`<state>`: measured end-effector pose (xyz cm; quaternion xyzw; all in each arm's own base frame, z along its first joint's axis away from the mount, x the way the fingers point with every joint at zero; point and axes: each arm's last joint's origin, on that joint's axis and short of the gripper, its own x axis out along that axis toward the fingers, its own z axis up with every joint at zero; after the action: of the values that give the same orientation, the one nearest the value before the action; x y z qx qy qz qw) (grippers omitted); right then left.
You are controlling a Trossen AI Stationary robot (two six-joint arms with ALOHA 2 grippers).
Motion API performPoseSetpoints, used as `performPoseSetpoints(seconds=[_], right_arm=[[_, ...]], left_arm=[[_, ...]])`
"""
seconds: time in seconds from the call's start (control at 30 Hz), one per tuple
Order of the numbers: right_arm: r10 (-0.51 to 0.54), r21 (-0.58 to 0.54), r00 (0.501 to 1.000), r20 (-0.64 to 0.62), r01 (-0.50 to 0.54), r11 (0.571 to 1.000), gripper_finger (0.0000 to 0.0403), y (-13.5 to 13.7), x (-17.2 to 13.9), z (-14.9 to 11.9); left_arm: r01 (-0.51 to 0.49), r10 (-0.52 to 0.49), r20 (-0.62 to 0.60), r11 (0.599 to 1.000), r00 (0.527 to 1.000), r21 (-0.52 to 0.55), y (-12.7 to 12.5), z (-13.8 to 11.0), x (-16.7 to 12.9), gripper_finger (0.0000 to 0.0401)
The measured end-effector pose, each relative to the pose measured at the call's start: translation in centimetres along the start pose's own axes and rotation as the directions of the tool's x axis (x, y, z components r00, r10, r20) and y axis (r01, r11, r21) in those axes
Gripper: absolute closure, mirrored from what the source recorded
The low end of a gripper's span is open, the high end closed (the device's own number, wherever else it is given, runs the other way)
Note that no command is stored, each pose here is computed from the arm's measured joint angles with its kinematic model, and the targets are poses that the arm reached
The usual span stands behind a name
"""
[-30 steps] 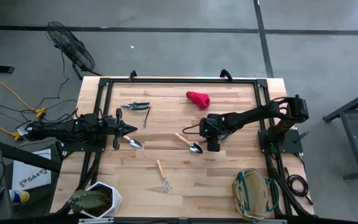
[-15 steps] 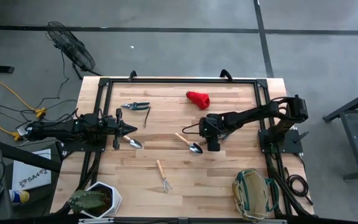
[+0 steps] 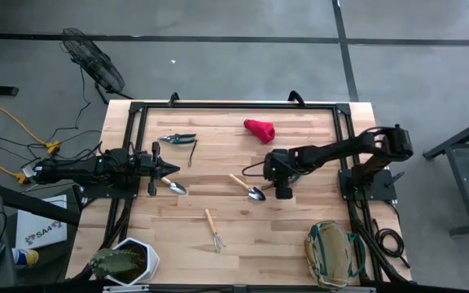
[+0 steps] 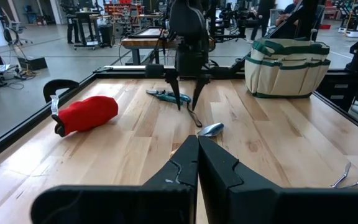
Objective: Pick & Place Garden tools in Gardening bag
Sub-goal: Put the right green shear scissors into the gardening bag
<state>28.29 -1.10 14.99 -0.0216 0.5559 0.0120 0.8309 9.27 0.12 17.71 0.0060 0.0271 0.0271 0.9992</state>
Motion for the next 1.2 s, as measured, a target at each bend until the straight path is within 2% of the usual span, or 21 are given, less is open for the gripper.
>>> performPoseSetpoints(seconds=[0.3, 0.8, 0.9, 1.2], right_arm=[[0.005, -0.075, 1.0, 0.001, -0.005, 0.997, 0.0267, 1.4, 0.8, 0.2], [-0.004, -0.097, 0.998, -0.06, -0.002, 0.995, 0.027, 1.8, 2.9, 0.0], [0.0, -0.109, 0.997, -0.076, -0.008, 0.994, 0.0286, 1.9, 3.0, -0.2], [0.016, -0.112, 0.993, -0.12, -0.03, 0.993, 0.0368, 1.9, 3.0, -0.7]], left_arm=[[0.0, 0.0, 0.0, 1.0, 1.0, 0.0, 0.0, 0.0, 0.0, 0.04], [0.002, -0.002, 0.0, 1.0, 1.0, 0.0, 0.0, 0.0, 0.0, 0.04], [0.002, -0.002, 0.0, 1.0, 1.0, 0.0, 0.0, 0.0, 0.0, 0.04], [0.002, -0.002, 0.0, 1.0, 1.0, 0.0, 0.0, 0.0, 0.0, 0.04]])
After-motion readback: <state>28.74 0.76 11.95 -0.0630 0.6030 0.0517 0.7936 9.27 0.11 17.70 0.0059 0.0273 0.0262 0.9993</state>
